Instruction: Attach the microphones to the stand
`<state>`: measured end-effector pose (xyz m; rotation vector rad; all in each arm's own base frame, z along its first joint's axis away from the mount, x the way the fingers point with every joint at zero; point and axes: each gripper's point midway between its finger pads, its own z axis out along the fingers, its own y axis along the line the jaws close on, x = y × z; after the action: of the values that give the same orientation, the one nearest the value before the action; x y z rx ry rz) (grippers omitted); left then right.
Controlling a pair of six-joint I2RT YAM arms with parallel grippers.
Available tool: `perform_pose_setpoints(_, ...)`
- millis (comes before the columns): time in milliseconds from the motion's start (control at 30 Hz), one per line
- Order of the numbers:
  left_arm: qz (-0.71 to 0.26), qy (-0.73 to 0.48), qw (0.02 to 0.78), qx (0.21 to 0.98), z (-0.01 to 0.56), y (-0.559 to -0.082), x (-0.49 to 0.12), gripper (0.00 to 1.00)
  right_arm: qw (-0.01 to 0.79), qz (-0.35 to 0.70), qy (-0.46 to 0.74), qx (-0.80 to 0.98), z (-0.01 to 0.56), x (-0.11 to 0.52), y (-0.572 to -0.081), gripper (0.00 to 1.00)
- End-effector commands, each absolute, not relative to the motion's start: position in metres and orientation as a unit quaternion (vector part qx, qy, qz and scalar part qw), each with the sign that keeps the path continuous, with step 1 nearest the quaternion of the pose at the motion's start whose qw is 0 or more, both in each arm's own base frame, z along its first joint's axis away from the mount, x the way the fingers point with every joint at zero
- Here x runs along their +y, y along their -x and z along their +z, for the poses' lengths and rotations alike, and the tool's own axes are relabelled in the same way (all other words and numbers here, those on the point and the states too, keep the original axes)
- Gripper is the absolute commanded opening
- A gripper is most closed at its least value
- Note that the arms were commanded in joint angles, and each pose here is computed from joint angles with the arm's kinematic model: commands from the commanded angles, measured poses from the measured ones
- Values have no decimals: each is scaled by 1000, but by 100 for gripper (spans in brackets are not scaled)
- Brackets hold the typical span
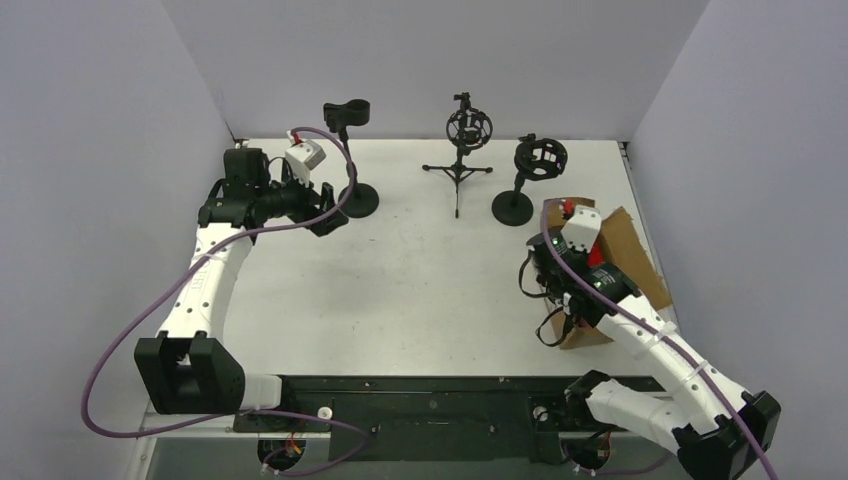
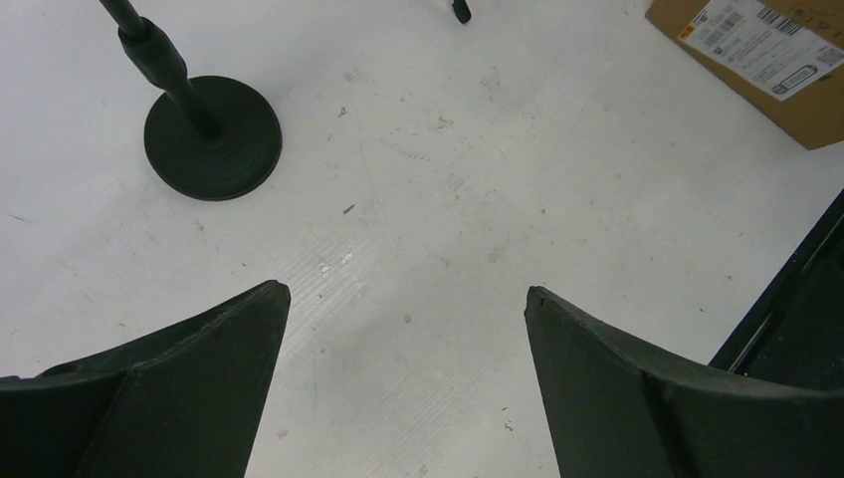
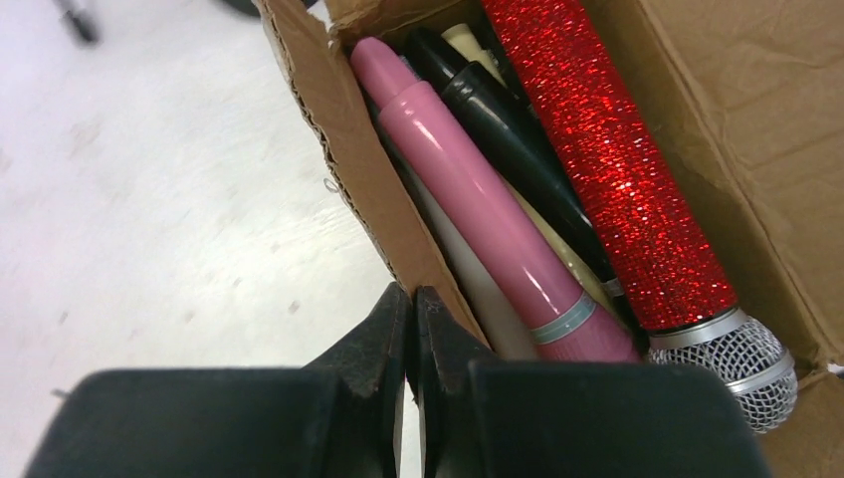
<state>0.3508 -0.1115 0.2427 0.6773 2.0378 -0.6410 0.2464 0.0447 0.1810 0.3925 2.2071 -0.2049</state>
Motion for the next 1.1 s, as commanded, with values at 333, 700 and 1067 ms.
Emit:
perform_pose_setpoints(333, -288, -332, 448, 779, 271, -317, -127, 96, 438, 52, 34, 897, 236, 209, -232, 0)
perform_pose_setpoints(700, -288, -333, 452, 776, 275, -308, -127, 96, 421, 77, 201, 881, 255, 340, -247, 0)
perform_pose_setpoints(1067, -259, -313, 459, 790, 272, -313, -118, 96, 414, 130, 265, 861, 265, 410, -255, 40)
